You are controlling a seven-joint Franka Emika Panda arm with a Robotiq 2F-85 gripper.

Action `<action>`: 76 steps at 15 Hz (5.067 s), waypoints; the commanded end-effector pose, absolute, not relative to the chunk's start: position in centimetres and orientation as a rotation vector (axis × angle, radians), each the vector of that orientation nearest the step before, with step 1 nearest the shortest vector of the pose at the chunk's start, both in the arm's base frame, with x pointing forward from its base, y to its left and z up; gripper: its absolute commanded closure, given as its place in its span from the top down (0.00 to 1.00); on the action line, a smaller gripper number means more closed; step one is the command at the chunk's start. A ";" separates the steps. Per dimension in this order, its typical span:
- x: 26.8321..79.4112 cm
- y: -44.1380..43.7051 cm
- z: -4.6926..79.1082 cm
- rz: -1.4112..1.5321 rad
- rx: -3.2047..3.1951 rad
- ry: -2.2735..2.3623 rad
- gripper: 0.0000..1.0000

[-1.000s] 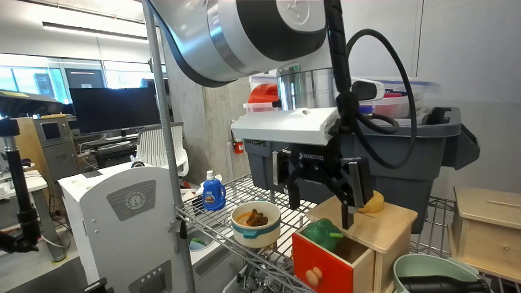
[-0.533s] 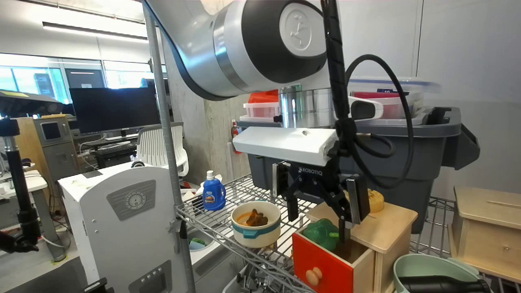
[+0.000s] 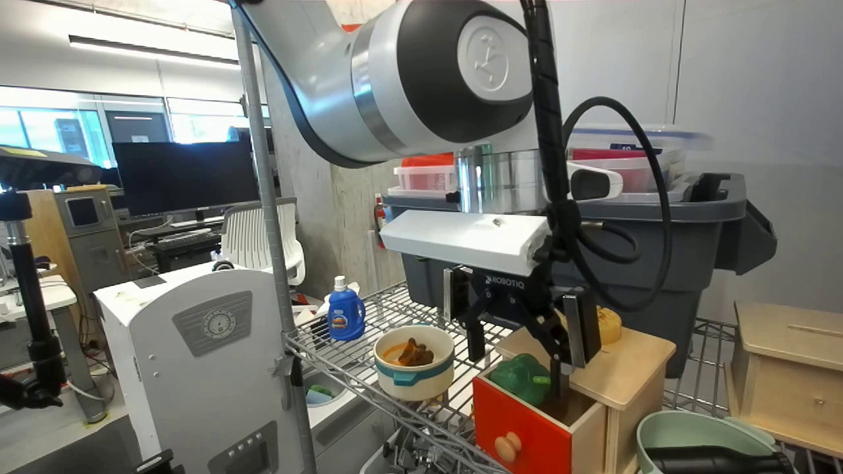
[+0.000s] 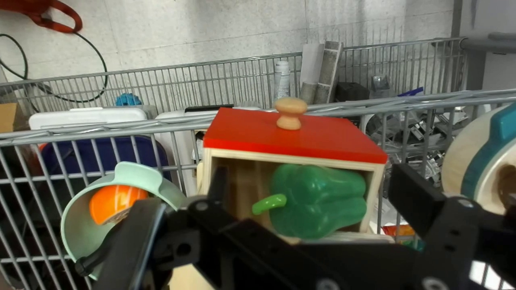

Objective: Pick up the green pepper plush toy and put it in the boy to the left, pick up the light green object and put it in the bowl to the right

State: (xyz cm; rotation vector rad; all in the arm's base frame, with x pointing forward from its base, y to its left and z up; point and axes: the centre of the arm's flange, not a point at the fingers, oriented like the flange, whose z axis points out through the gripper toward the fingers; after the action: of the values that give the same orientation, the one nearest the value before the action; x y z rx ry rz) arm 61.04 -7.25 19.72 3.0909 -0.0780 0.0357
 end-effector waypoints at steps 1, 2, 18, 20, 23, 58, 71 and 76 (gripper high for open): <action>61.6 -8.2 19.5 0.047 3.119 -0.082 1.00; 61.5 -8.3 19.5 0.047 3.119 -0.083 1.00; 63.2 -8.4 17.8 0.019 3.121 -0.081 0.74; 63.4 -8.3 17.6 0.019 3.120 -0.077 0.68; 63.6 -8.0 17.7 0.027 3.120 -0.072 0.45; 60.8 -1.8 22.4 0.093 3.097 0.052 0.25; 60.7 1.5 24.2 0.104 3.072 0.119 0.25; 62.4 6.0 25.3 0.123 3.034 0.199 0.25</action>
State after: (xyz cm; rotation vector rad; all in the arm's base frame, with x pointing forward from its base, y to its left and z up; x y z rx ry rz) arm 61.52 3.91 23.92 3.0625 0.1765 0.1308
